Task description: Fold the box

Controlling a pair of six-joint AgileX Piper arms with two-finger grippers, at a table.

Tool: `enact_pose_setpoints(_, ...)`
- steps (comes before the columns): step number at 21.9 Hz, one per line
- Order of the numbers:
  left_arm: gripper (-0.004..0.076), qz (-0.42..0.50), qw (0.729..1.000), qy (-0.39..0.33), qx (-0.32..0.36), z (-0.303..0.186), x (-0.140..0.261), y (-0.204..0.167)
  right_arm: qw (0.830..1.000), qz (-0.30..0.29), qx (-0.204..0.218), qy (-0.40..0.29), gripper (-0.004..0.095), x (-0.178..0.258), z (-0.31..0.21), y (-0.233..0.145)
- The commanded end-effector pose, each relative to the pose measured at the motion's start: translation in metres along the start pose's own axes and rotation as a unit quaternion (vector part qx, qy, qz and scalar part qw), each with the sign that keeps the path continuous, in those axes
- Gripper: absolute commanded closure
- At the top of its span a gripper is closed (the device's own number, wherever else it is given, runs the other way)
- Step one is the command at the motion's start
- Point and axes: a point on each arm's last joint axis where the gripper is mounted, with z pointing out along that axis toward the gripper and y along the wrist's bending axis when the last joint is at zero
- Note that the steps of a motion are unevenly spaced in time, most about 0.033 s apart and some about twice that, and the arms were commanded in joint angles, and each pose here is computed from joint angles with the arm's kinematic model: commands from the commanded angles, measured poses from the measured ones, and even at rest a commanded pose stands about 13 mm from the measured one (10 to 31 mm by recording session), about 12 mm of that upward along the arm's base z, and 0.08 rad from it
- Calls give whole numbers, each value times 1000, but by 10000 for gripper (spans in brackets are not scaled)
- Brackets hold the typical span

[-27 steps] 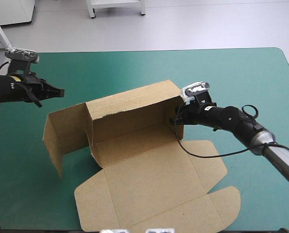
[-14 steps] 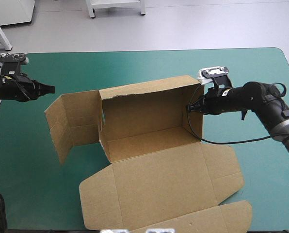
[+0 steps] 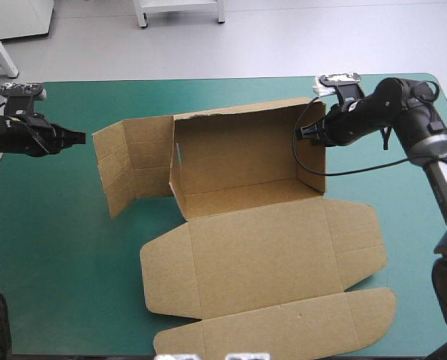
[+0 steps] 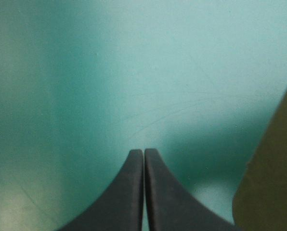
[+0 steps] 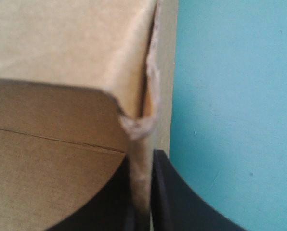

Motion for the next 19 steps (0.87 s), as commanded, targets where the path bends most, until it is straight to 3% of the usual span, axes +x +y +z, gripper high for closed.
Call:
enact_pose_setpoints(1, 727, 2, 998, -56, 2, -21, -11, -8, 1000, 19, -18, -17, 907, -18, 5, -1)
enact_pose_setpoints(7, 731, 2, 999, -55, 3, -21, -11, -8, 997, 42, -20, 56, 907, -14, 65, -18)
enact_pose_setpoints(11, 731, 1, 999, -50, 6, -21, -10, -9, 999, 45, -5, 6, 907, -23, 86, -27)
enact_pose_setpoints(15, 731, 2, 999, -47, 8, -21, -9, -9, 999, 9, 6, -40, 899, -32, 84, -29)
enact_pose_setpoints(17, 731, 2, 999, -45, 9, -21, -9, -9, 999, 3, 2, -50, 805, -33, 83, -28)
enact_pose_setpoints(19, 731, 2, 999, -44, 9, -21, -9, -9, 999, 2, -1, -51, 648, -34, 83, -27)
